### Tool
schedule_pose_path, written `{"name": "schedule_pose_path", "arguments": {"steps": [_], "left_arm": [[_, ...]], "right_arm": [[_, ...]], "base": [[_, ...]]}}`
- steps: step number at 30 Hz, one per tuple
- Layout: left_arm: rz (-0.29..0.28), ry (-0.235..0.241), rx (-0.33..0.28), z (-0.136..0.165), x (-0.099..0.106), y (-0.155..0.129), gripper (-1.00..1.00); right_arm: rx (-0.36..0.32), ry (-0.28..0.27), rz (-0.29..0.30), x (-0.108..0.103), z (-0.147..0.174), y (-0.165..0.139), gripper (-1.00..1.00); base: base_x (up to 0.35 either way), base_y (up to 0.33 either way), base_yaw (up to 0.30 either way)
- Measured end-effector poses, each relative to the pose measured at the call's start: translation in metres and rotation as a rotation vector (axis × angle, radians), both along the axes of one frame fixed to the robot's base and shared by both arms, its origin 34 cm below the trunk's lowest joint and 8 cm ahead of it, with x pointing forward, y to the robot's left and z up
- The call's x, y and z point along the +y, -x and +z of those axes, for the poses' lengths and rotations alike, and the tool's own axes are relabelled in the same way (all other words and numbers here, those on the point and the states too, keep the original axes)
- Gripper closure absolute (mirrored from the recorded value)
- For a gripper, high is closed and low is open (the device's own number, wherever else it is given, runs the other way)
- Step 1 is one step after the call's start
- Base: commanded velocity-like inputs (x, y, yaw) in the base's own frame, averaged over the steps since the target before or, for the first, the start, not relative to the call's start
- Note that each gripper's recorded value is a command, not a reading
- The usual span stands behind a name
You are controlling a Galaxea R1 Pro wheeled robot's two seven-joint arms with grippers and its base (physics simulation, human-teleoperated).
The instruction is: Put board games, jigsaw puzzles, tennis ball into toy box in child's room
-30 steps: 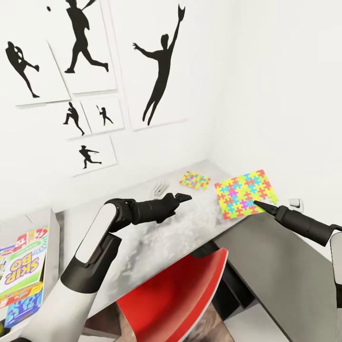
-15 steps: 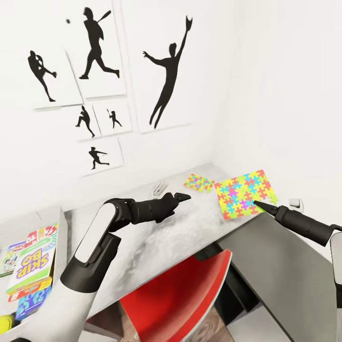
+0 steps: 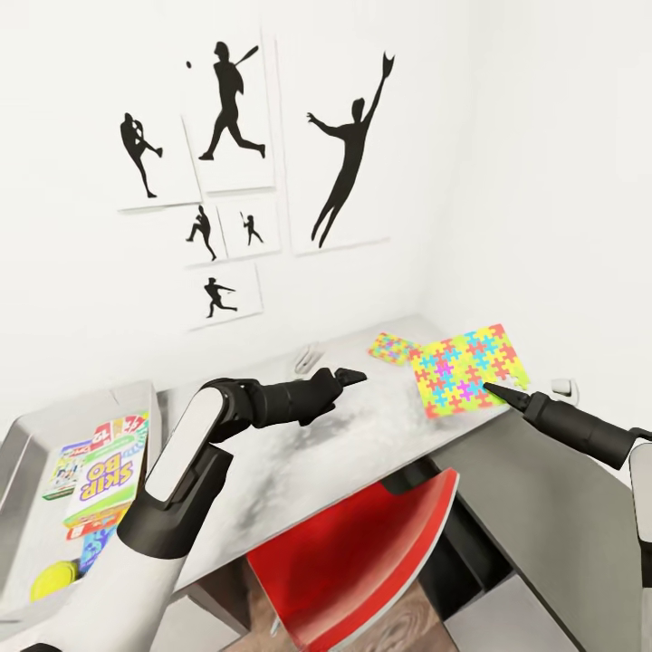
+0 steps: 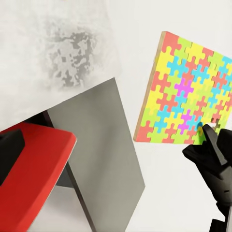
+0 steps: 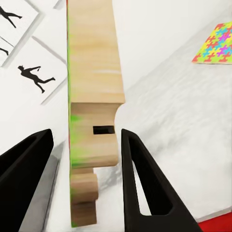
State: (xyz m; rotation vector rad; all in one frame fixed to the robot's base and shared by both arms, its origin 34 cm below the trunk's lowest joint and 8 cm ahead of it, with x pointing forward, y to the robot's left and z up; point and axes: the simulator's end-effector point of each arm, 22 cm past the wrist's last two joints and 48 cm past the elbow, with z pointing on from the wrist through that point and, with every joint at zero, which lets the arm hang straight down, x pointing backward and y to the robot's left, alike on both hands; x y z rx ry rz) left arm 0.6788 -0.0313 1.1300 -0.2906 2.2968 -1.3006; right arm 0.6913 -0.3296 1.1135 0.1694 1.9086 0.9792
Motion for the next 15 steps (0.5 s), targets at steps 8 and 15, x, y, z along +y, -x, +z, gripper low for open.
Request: {"name": "schedule_pose_path", "arguments": {"steps": [8, 15], "left_arm": [[-0.001, 0.000, -0.014, 0.008, 0.000, 0.002, -1.00], [-0.002, 0.001, -0.026, 0.014, -0.001, 0.004, -1.00]], "right_arm": [[-0.008, 0.005, 0.009, 0.004, 0.006, 0.001, 1.00], [-0.018, 0.007, 0.011, 0.005, 0.011, 0.003, 1.00]], "base": [[-0.007, 0.005, 0.130], [-0.001, 0.001, 0.144]]}}
